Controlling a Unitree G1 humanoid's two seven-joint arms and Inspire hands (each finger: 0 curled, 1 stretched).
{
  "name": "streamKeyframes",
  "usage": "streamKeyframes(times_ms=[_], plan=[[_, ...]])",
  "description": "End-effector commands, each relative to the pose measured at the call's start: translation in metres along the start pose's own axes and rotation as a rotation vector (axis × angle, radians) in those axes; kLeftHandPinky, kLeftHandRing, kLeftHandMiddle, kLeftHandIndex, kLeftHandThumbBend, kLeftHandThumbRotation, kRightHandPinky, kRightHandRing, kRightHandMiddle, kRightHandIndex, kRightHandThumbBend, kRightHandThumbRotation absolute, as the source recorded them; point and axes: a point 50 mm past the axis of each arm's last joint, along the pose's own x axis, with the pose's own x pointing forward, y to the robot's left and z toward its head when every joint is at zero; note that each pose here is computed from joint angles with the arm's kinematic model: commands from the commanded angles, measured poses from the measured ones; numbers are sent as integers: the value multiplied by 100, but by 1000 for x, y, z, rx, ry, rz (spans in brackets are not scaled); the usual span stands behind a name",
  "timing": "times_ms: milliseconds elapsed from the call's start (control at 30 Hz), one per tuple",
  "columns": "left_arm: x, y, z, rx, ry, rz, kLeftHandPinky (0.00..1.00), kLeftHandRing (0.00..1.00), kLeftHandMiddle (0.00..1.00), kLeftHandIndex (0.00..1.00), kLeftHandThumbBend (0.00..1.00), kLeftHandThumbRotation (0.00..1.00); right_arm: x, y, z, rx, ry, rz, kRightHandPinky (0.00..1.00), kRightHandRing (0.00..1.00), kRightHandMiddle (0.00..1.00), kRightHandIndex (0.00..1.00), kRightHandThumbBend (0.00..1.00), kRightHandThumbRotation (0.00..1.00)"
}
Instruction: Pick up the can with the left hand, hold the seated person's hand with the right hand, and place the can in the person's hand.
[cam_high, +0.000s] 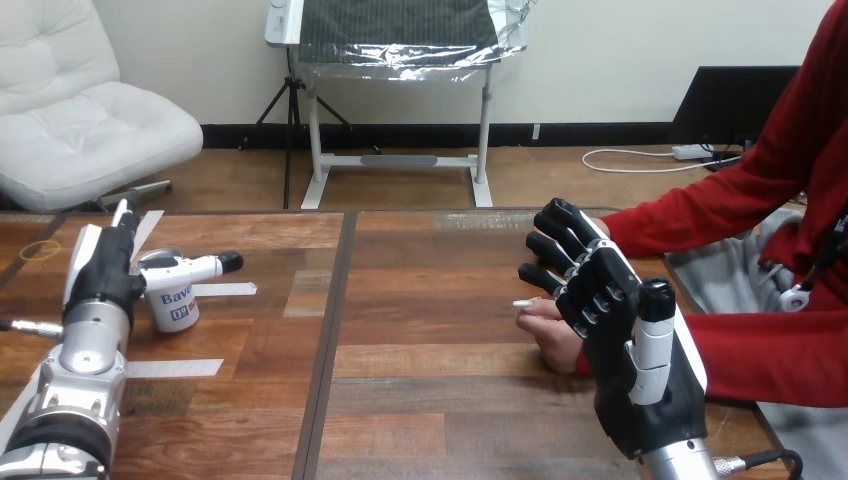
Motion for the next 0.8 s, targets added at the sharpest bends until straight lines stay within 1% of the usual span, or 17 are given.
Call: streamKeyframes(times_ms=[0, 300, 767], plan=[[3, -1, 10, 11, -22, 3, 98, 100, 100, 100, 89, 15, 18, 2, 13, -15, -98, 20, 83, 90, 90, 89, 89, 100], [3, -3, 9, 4, 2, -9, 98, 100, 100, 100, 88, 15, 17, 2, 13, -20, -95, 16, 83, 89, 90, 89, 90, 100], [3, -6, 8, 55, 13, -25, 99, 100, 100, 100, 89, 18, 16, 2, 13, -9, -95, 16, 83, 90, 90, 89, 90, 100]])
